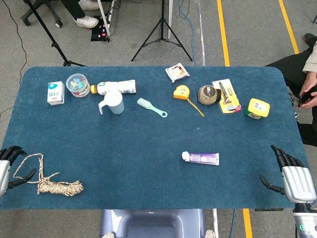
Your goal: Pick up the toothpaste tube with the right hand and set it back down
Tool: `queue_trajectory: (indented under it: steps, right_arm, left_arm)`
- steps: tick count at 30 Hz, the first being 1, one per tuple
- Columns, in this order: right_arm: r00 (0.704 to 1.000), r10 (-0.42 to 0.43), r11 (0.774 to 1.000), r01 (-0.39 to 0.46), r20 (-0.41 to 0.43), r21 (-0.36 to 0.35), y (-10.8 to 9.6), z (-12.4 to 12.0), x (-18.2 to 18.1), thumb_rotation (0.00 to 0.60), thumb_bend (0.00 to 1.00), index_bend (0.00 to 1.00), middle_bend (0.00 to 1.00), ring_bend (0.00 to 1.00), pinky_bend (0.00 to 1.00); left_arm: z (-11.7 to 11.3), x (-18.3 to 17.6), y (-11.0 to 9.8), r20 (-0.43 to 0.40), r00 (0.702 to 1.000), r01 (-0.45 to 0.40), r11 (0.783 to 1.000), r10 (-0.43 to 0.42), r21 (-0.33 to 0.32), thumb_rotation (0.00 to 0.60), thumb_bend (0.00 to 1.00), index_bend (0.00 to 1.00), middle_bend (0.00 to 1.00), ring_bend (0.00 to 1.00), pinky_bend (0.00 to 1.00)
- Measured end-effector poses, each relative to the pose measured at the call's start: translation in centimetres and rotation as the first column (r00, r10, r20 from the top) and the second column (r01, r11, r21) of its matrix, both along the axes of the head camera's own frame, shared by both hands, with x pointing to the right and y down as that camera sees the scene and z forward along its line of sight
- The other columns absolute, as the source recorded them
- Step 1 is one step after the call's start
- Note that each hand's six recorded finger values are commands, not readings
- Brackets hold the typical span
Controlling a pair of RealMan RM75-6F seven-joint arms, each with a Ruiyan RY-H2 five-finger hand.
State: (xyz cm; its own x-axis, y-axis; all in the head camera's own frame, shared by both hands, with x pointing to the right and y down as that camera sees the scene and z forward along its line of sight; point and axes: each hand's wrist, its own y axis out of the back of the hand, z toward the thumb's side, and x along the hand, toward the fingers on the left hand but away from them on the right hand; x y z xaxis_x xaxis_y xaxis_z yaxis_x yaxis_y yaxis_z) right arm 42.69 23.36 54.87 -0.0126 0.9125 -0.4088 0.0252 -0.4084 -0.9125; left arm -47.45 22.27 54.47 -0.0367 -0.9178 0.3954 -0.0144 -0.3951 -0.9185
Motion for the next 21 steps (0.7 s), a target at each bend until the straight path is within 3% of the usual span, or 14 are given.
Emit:
queue_trajectory:
  steps: [21]
  right_arm:
    - [0.999,0.003,1.0,-0.002,0.032,-0.009,-0.05,0.52,-0.27,0.37,0.34,0.04,0.2,0.27,0.31]
  left_arm:
    - [-0.35,0.59,-0.77,-0.005,1.0,-0.017,1.0,0.017,0.017,0.409,0.2,0.36,0.3,0.28,0.35]
